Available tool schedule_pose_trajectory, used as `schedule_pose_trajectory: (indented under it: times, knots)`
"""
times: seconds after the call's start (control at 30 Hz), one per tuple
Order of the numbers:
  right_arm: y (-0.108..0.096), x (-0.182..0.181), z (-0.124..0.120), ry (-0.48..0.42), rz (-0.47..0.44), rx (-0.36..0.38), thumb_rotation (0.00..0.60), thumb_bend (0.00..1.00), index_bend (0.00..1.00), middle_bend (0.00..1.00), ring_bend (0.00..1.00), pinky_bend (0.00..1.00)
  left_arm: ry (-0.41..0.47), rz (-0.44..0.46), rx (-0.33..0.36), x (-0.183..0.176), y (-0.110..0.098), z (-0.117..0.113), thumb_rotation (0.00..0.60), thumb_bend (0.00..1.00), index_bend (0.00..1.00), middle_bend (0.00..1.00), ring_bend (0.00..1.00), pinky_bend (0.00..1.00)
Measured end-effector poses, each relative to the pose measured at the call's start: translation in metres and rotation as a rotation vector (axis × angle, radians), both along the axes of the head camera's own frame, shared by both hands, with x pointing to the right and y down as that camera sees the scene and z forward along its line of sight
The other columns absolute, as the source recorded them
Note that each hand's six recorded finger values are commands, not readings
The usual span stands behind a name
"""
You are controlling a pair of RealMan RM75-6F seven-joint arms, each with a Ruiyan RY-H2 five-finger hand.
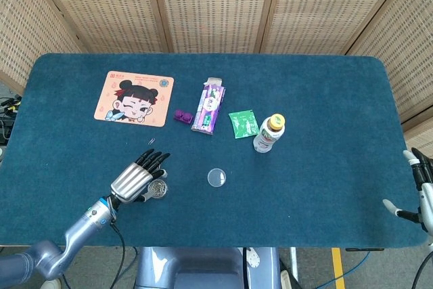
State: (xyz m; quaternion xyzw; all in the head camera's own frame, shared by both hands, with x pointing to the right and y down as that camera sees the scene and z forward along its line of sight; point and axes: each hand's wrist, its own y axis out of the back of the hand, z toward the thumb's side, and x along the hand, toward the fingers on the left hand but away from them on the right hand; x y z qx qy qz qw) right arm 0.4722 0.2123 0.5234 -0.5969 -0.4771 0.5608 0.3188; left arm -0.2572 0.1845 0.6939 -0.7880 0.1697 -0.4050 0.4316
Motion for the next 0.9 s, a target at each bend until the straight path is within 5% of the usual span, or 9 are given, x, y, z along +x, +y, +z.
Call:
schedule_pose_trajectory:
  times: [0.27, 0.43, 0.57, 0.9]
  knots:
    - [0.0, 0.0, -0.001, -0.002, 0.001, 0.0, 0.6, 0.0, 0.0, 0.0, 0.0, 0.0, 0.044, -0.053, 0.044, -0.009, -0.014, -0.021, 0.6, 0.29, 0.3, 0.0, 0.0, 0.0]
    - [0.0, 0.0, -0.001, -0.003, 0.0, 0.002, 0.6, 0.0, 0.0, 0.0, 0.0, 0.0, 0.043, -0.16, 0.093, -0.037, -0.028, -0.043, 0.6, 0.09, 0.03, 0.0, 0.0, 0.0]
    - [0.001, 0.0, -0.001, -0.002, -0.002, 0.001, 0.6, 0.0, 0.0, 0.0, 0.0, 0.0, -0.011, -0.257, 0.124, -0.062, -0.031, -0.054, 0.6, 0.05, 0.0, 0.0, 0.0, 0.0]
    - [0.003, -0.004, -0.001, 0.005, -0.017, 0.003, 0.6, 0.0, 0.0, 0.0, 0.0, 0.0, -0.151, -0.577, 0.114, -0.139, 0.003, -0.109, 0.6, 0.03, 0.0, 0.0, 0.0, 0.0]
